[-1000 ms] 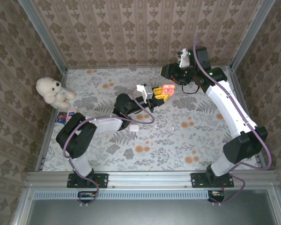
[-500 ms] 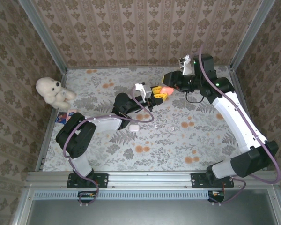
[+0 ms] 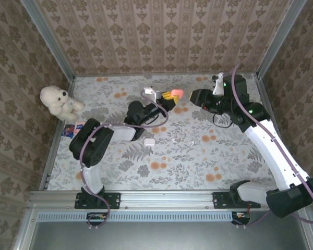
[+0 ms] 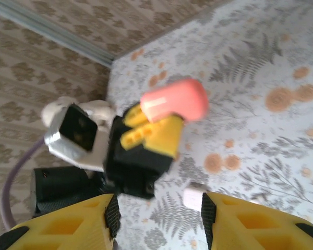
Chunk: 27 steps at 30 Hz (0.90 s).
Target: Insert wireless bluetooth earbuds into charging case
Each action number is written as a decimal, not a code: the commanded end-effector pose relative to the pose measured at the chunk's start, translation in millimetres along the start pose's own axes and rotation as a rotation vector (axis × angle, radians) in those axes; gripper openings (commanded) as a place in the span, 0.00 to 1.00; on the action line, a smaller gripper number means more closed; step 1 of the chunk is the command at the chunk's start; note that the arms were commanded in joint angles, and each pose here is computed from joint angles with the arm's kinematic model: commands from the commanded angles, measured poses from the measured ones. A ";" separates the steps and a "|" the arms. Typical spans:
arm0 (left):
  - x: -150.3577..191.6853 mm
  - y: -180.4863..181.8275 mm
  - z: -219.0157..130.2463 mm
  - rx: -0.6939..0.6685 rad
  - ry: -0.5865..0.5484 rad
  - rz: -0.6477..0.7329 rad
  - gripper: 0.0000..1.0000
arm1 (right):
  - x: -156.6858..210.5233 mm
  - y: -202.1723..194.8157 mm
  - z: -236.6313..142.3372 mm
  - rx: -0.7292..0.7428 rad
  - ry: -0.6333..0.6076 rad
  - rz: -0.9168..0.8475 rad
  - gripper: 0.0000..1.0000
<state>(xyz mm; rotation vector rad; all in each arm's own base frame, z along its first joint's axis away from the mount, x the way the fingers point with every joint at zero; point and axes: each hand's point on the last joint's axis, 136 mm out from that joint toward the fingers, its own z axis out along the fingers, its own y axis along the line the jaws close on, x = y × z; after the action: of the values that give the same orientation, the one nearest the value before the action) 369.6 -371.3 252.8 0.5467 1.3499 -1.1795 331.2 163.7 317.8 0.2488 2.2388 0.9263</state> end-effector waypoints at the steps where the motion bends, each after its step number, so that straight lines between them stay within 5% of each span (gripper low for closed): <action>1: 9.3 45.1 -7.8 -0.157 -0.046 -0.209 0.00 | 8.1 -41.4 14.5 0.128 -0.032 0.072 0.49; 8: 61.6 94.4 -20.4 -0.296 0.054 -0.444 0.00 | 30.2 -80.3 36.3 0.199 -0.022 0.150 0.49; 18: 129.2 135.2 -37.4 -0.473 0.256 -0.689 0.01 | 30.4 -78.3 41.0 0.195 -0.020 0.164 0.49; 27: 157.4 145.3 -56.7 -0.557 0.350 -0.718 0.20 | 35.1 -69.2 46.5 0.191 0.008 0.142 0.49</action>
<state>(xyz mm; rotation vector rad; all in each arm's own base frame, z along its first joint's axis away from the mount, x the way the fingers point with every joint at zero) 440.1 -321.0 52.5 -0.1647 2.1577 -1.2113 336.3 149.6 218.2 0.5075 2.3675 0.7886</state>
